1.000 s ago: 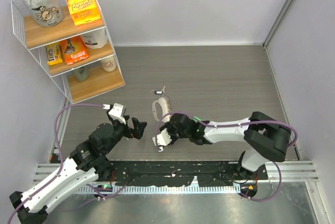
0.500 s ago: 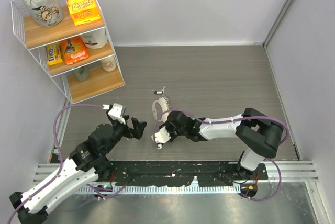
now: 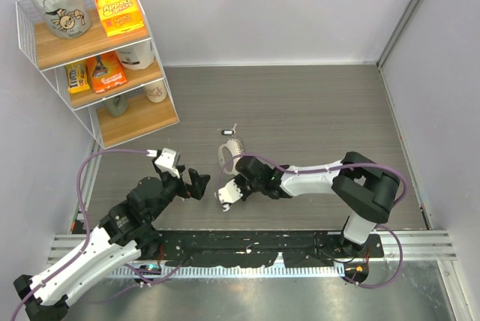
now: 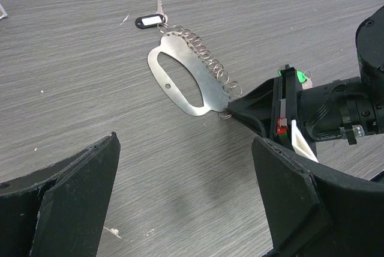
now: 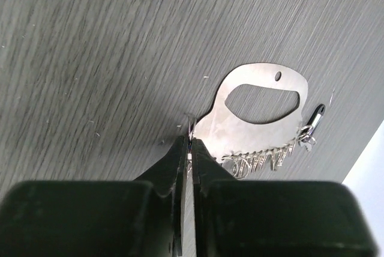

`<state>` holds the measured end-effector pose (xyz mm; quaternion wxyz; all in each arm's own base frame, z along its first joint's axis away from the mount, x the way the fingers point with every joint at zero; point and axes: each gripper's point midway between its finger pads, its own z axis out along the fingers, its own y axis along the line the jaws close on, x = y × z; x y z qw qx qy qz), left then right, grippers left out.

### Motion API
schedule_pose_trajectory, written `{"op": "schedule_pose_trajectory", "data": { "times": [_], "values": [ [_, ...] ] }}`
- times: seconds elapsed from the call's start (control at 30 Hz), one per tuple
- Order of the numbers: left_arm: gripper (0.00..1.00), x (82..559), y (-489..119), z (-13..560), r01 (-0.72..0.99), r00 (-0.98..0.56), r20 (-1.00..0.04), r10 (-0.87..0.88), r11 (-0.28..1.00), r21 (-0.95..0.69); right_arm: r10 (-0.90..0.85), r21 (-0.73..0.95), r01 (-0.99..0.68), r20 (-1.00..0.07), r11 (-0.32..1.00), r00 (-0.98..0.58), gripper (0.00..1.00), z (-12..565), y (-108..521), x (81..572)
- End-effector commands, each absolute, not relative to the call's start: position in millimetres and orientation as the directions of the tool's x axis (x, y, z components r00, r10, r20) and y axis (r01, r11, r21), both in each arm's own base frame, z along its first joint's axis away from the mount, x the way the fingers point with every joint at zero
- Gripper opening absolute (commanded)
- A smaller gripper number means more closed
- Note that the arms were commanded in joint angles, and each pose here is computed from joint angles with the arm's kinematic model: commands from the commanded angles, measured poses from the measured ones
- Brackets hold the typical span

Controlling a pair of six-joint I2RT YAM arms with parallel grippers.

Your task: Put the keys on the keyring

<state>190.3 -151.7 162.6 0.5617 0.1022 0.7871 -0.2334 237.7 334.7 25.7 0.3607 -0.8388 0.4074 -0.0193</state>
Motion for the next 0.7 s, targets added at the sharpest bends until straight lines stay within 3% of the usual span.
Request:
{"op": "schedule_pose_trajectory", "data": {
  "times": [0.0,0.2,0.67],
  "values": [
    [0.99,191.9,-153.0,168.2,0.422,-0.333,-0.935,-0.124,0.867,-0.266,-0.694,-0.614,-0.667,-0.255,-0.421,0.673,0.05,33.9,339.8,242.5],
    [0.99,192.8,-151.6,167.9,0.414,-0.332,-0.935,-0.125,0.871,-0.263,-0.682,-0.596,-0.702,-0.324,-0.391,0.655,0.05,47.3,341.8,231.2],
    [0.99,185.3,-165.9,178.9,0.506,-0.295,-0.942,-0.16,0.81,-0.296,-0.484,-0.547,-0.837,-0.725,-0.026,0.489,0.05,166.7,340.5,184.3]
  ]
}}
